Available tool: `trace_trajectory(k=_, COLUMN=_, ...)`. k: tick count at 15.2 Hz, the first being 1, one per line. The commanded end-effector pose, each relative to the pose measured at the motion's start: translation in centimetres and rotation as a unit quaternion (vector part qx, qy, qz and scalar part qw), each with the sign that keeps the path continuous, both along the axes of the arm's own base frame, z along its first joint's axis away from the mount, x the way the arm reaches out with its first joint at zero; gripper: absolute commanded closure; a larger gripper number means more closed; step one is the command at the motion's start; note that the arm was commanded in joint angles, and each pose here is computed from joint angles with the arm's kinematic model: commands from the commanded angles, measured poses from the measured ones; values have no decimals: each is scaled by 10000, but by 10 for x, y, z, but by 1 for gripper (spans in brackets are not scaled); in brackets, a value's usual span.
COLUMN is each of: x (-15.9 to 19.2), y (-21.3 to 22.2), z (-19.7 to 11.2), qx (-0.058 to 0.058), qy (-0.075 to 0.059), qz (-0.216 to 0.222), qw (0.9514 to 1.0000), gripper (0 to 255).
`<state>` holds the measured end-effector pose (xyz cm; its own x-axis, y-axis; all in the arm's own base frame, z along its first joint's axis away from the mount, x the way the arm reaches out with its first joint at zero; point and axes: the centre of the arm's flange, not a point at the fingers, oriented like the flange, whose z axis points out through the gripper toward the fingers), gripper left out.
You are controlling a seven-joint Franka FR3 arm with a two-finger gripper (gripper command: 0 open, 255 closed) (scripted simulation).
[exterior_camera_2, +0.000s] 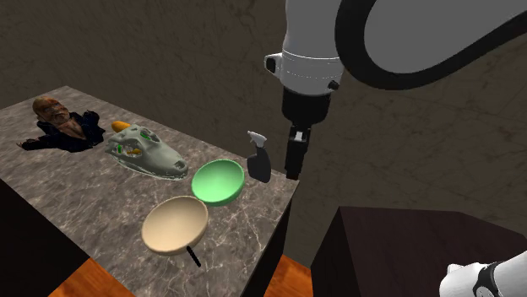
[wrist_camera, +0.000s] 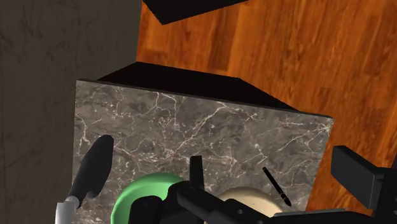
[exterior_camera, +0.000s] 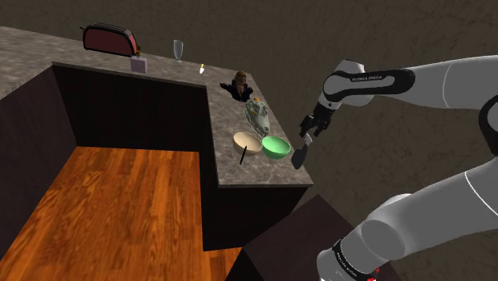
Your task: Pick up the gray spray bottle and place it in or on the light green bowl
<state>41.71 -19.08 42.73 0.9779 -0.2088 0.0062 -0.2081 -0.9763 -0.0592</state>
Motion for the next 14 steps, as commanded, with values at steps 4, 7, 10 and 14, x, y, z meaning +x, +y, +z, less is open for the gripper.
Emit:
trace_trajectory(k=4, x=21, y=-53, z=-31, qx=-88, qy=-12, qz=-169, qw=9998, gripper=0)
trace_trajectory(k=7, x=34, y=-85, z=-49, qx=-136, qy=-18, qz=-269, qw=9995, gripper=0)
trace_trajectory(k=10, x=46, y=-116, z=-67, qx=-185, qy=-24, qz=-370, qw=9991, gripper=0)
trace_trajectory(k=14, x=61, y=-159, z=-91, qx=-249, qy=-32, qz=-504, qw=9984, gripper=0)
